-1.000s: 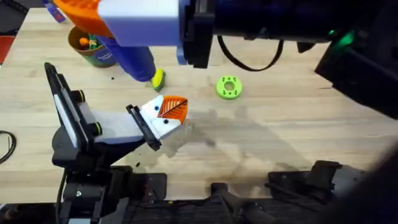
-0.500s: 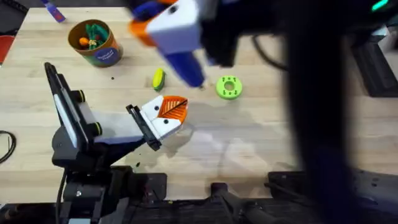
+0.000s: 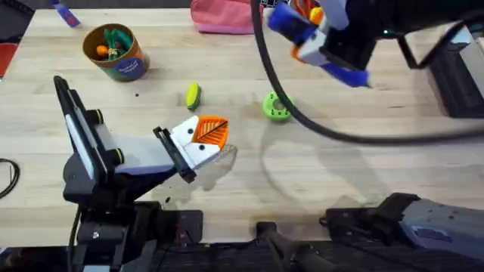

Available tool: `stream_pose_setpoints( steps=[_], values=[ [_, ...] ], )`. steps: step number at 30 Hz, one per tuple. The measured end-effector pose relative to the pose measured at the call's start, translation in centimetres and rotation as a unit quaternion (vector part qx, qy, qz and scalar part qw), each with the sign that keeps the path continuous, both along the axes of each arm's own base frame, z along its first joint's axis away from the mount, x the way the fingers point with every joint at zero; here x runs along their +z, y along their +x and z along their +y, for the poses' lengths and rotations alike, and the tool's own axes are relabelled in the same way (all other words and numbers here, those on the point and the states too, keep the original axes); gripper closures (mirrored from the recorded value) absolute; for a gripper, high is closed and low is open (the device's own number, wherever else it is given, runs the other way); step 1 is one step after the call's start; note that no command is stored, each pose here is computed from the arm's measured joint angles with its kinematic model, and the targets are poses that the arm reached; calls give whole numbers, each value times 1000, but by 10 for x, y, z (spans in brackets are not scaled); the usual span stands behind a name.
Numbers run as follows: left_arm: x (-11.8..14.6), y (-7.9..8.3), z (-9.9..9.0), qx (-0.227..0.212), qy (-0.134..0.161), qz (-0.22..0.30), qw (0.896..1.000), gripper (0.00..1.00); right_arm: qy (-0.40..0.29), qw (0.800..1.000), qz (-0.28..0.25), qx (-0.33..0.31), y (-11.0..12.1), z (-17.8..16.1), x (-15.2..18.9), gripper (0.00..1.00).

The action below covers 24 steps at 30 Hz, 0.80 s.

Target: Pick up the gripper from the table and insert it into the empty holder that is missing its gripper. Then pick up a screw, insert it into the mounting hole, and use the screwdriver to tighten it. Finally, clean up the table by picking up the vegetable and placing it into the bucket.

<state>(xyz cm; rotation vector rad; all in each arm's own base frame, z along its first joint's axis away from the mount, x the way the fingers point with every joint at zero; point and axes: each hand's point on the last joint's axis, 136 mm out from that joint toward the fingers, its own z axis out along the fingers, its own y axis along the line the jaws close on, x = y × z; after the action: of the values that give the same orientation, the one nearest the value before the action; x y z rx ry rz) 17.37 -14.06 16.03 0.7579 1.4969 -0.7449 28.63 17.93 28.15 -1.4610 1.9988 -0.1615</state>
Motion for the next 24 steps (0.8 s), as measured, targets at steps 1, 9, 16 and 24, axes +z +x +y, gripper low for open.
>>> stream_pose_setpoints(
  steps=[1, 9, 16, 24],
  values=[
    [0, 0, 0, 0, 0, 0, 1000, 995, -27, 1000, 13, -4, 4, -11, -10, 980],
    [0, 0, 0, 0, 0, 0, 1000, 995, -140, 983, 116, -38, 43, -72, -83, 980],
    [0, 0, 0, 0, 0, 0, 1000, 995, -180, 963, 196, -54, 67, -110, -141, 980],
    [0, 0, 0, 0, 0, 0, 1000, 995, -199, 951, 233, -45, 82, -129, -205, 980]
  ],
)
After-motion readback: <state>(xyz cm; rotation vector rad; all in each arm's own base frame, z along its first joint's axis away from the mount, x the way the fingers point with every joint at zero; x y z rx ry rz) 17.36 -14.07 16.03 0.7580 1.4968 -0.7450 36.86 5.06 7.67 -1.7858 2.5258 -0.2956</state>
